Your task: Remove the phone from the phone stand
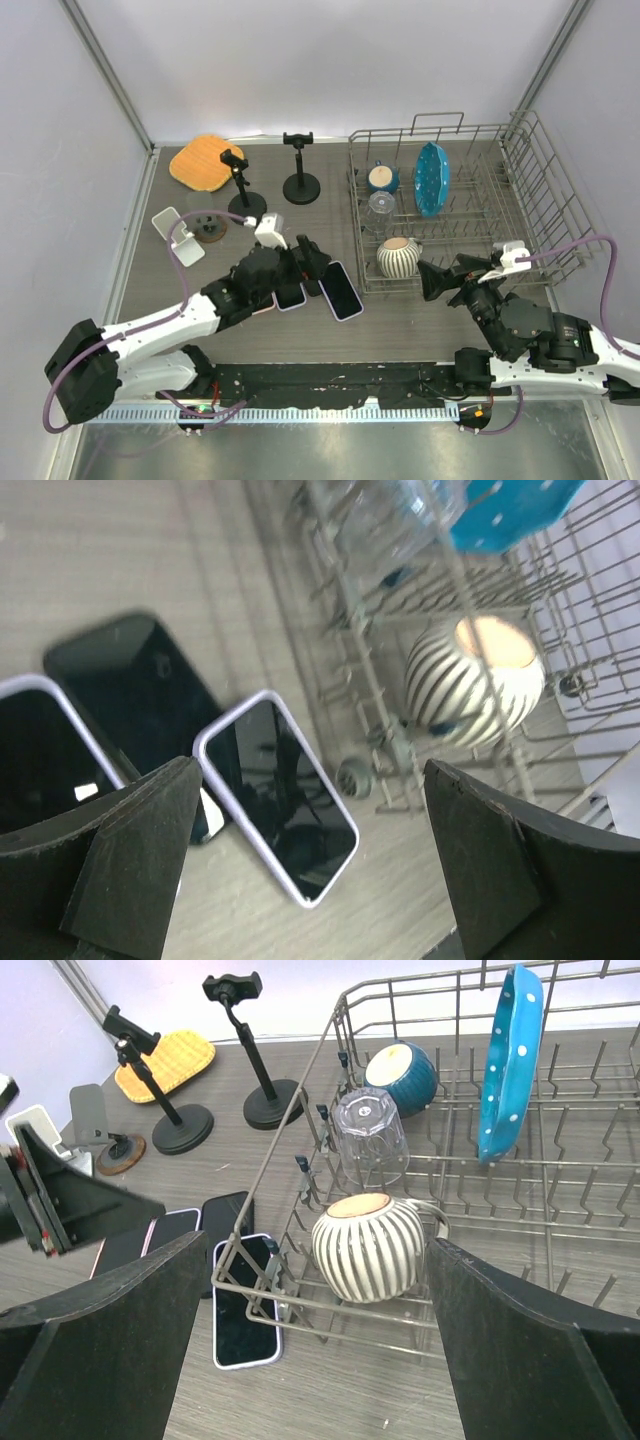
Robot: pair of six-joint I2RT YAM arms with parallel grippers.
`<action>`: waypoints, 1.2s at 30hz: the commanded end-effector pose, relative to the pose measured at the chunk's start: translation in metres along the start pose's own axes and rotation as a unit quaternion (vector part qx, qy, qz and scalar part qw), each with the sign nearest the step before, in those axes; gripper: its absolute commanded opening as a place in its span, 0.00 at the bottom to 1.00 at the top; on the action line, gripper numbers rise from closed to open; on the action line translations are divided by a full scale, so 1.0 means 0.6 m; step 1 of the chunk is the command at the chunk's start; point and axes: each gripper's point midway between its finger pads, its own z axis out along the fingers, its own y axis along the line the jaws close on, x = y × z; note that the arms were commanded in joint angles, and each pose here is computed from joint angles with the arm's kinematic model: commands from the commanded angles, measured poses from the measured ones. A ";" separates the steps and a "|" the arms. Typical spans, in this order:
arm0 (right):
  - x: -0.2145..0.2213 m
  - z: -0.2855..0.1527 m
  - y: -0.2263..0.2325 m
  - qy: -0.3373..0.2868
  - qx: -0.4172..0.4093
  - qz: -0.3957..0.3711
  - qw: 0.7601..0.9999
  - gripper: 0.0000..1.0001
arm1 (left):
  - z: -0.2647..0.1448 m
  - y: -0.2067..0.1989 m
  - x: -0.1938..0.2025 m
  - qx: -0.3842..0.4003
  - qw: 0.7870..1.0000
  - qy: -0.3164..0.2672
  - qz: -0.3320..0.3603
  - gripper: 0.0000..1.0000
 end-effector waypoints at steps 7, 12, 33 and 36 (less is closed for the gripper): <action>0.002 -0.003 -0.017 -0.009 0.012 0.011 1.000 0.94 | -0.016 0.009 0.093 0.000 0.989 0.007 -0.147 0.89; 0.003 -0.003 -0.019 -0.010 0.014 0.012 1.000 0.94 | 0.007 0.001 0.150 0.000 0.983 0.034 -0.178 0.80; 0.001 -0.005 -0.027 -0.016 0.020 0.017 1.000 0.94 | 0.053 0.043 0.242 -0.047 0.974 0.054 -0.217 0.68; 0.002 -0.005 -0.027 -0.016 0.019 0.016 1.000 0.94 | 0.056 0.048 0.251 -0.050 0.972 0.057 -0.221 0.63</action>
